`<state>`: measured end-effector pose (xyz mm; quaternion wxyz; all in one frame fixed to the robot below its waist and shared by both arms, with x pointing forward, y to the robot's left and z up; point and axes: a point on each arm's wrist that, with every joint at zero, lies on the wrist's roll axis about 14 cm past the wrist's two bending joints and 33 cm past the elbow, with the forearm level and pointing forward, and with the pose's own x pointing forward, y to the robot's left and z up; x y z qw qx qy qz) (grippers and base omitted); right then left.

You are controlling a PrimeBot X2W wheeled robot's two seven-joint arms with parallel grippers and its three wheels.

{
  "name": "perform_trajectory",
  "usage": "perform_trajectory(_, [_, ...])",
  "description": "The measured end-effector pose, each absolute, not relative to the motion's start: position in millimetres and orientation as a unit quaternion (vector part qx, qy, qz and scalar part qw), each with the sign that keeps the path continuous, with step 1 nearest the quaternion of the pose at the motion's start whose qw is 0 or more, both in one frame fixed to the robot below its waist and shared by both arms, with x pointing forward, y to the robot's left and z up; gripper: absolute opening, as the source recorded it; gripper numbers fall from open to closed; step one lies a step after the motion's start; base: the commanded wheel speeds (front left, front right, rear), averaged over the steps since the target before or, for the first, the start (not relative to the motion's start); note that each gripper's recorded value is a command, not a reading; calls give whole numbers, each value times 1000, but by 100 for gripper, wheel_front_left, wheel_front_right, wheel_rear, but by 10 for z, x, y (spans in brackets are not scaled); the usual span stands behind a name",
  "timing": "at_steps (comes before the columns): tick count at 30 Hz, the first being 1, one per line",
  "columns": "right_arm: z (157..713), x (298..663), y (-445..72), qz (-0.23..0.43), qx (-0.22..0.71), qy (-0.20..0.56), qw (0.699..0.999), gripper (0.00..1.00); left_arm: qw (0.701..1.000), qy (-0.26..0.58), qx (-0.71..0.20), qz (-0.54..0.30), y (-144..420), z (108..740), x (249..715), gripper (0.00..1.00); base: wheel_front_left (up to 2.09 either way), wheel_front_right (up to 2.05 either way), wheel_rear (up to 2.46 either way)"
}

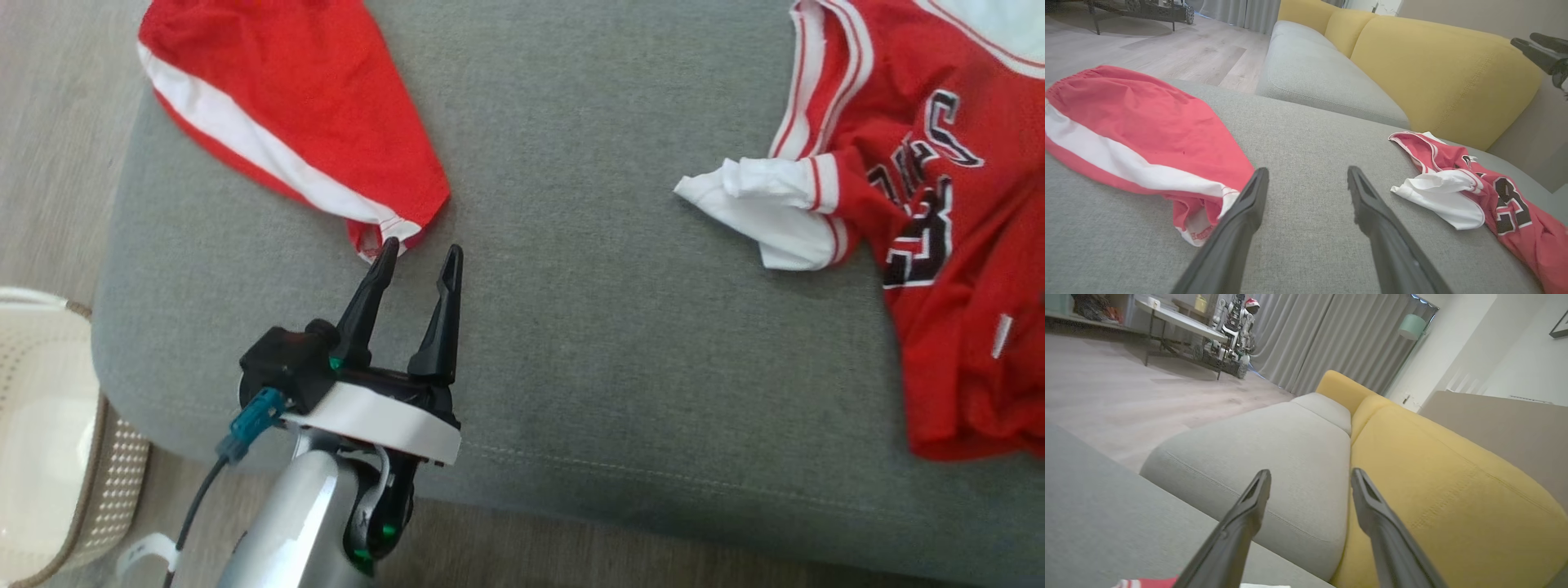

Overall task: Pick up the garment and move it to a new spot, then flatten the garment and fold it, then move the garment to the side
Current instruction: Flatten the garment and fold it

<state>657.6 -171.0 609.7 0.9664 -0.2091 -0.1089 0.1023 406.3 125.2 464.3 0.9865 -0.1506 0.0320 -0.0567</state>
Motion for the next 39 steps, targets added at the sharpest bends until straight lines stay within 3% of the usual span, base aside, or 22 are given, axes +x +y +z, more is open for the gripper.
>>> perform_trajectory(11, [6090, 5696, -1236, 160, -116, -157, 968, 100, 983, -7, -159, -94, 1028, 4928, 4142, 100, 0, 0, 0])
perform_trajectory(18, [5727, 4893, -1210, 167, -54, -125, 976, 100, 978, -29, -165, -121, 857, 5113, 4098, 100, 0, 0, 0])
perform_trajectory(26, [5536, 4223, -1125, 165, -2, -110, 980, 100, 976, -27, -164, -138, 737, 5120, 4001, 100, 0, 0, 0])
perform_trajectory(31, [5186, 3988, -1225, 141, 3, -60, 988, 100, 977, -13, -163, -139, 737, 5026, 3929, 100, 0, 0, 0])
perform_trajectory(39, [4995, 4041, -1656, 65, -17, -32, 997, 100, 978, -2, -159, -137, 745, 4938, 3938, 100, 0, 0, 0])
